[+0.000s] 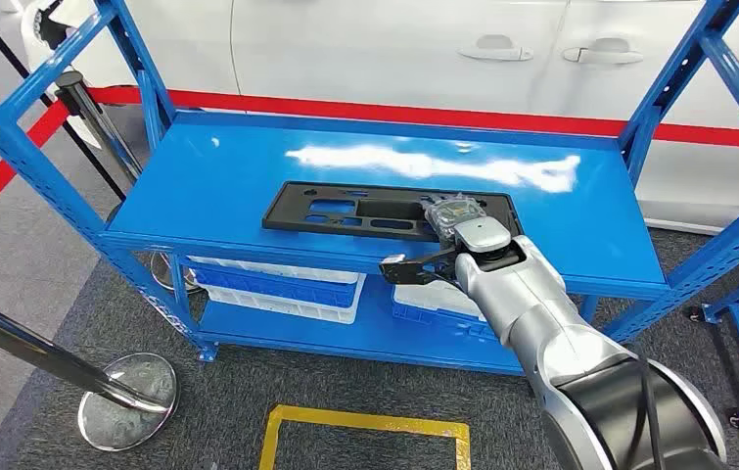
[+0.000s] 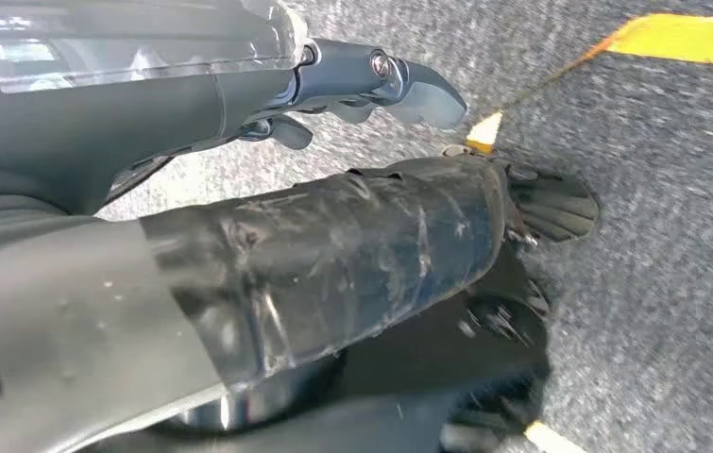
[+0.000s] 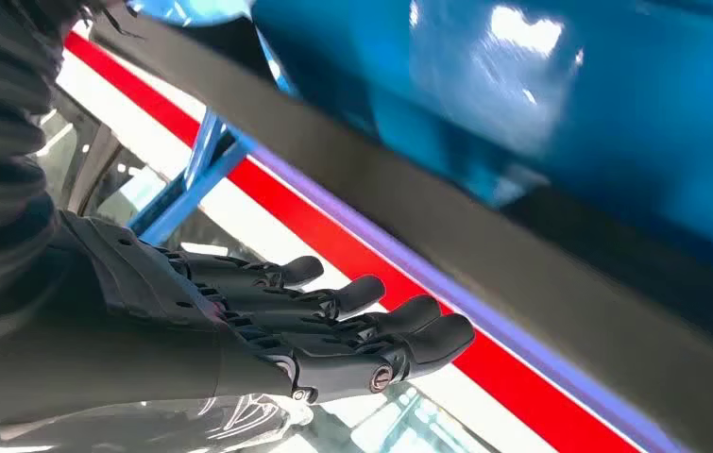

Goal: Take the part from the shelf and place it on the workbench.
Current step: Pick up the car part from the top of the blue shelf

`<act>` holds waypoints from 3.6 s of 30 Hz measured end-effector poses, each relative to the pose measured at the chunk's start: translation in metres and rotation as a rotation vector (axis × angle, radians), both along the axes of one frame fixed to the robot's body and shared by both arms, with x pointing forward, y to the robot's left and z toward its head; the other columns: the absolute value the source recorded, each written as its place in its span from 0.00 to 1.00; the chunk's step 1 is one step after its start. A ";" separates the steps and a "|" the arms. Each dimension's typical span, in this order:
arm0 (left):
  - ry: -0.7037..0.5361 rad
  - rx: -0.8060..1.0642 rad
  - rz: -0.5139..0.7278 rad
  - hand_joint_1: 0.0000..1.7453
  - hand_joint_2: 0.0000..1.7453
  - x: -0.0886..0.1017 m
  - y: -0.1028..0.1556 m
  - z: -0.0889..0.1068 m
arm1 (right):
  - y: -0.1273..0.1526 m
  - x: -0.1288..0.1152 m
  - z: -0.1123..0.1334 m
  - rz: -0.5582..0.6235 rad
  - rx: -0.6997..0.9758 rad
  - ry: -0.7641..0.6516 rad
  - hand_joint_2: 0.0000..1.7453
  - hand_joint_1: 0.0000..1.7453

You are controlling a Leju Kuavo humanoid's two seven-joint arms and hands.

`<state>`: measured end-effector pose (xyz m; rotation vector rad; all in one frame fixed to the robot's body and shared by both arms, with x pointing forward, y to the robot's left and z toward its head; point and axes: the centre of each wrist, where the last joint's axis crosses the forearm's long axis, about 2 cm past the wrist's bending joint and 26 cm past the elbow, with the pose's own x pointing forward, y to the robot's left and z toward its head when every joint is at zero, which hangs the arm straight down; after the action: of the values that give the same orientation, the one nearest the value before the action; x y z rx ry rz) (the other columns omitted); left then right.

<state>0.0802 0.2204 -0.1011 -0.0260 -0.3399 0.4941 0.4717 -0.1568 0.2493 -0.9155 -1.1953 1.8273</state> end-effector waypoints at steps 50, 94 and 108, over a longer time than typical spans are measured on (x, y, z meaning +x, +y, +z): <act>0.004 -0.035 0.049 0.00 0.00 0.005 -0.005 0.002 | -0.004 0.003 0.004 0.024 0.008 -0.023 1.00 1.00; 0.035 0.025 0.037 0.00 1.00 -0.018 0.002 -0.003 | 0.001 -0.025 0.260 0.066 0.230 -0.781 1.00 1.00; 0.028 -0.002 -0.006 0.00 1.00 -0.018 0.011 -0.004 | -0.007 -0.032 0.271 0.059 0.237 -0.827 1.00 1.00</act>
<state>0.0619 0.2310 -0.1056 -0.0217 -0.3116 0.4883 0.4393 -0.1637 0.5199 -1.5723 -1.8925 1.3106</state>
